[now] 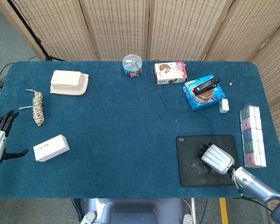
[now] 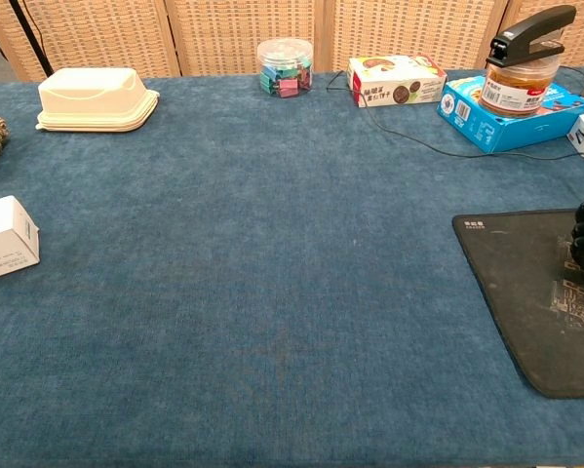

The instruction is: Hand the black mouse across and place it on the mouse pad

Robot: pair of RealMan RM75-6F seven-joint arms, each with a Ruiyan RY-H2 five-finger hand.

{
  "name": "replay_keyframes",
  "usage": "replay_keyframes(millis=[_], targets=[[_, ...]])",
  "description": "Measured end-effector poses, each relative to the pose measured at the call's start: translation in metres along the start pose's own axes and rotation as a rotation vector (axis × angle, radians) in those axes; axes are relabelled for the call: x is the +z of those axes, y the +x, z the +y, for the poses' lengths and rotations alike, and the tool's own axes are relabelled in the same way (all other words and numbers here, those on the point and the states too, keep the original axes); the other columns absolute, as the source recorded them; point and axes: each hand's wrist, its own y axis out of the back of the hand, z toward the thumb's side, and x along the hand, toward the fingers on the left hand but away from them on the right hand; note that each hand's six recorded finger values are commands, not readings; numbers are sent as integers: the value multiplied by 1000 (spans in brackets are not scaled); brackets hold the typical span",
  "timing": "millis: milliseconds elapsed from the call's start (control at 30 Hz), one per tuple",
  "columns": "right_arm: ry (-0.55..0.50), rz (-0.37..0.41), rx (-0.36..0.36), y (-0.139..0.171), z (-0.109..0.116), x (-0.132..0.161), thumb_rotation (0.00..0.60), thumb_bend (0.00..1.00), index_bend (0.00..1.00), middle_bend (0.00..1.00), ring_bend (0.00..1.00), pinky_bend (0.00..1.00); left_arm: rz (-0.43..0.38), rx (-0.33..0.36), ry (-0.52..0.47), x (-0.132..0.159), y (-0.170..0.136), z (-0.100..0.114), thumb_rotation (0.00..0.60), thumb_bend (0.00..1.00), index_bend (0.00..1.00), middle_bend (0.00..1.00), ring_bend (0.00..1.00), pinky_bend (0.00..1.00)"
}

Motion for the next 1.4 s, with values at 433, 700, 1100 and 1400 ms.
replay_keyframes(millis=[433,700,1100,1400], targets=[[-45,29,32,3,-1,6,600,484,200,223,206,325,1,-6,2,1,1,-1,600,87,0,0,0,0],[-26,38,7,4,8,10,600,485,122,140,191,312,3,-4,-2,0,1,0,600,88,0,0,0,0],[41,26,3,26,18,11,600,490,96,92,189,312,3,-3,-13,-2,-1,2,600,87,0,0,0,0],[-14,-93,-59,61,46,-4,600,182,0,0,0,55,9,0,-23,-5,-6,4,600,79,0,0,0,0]])
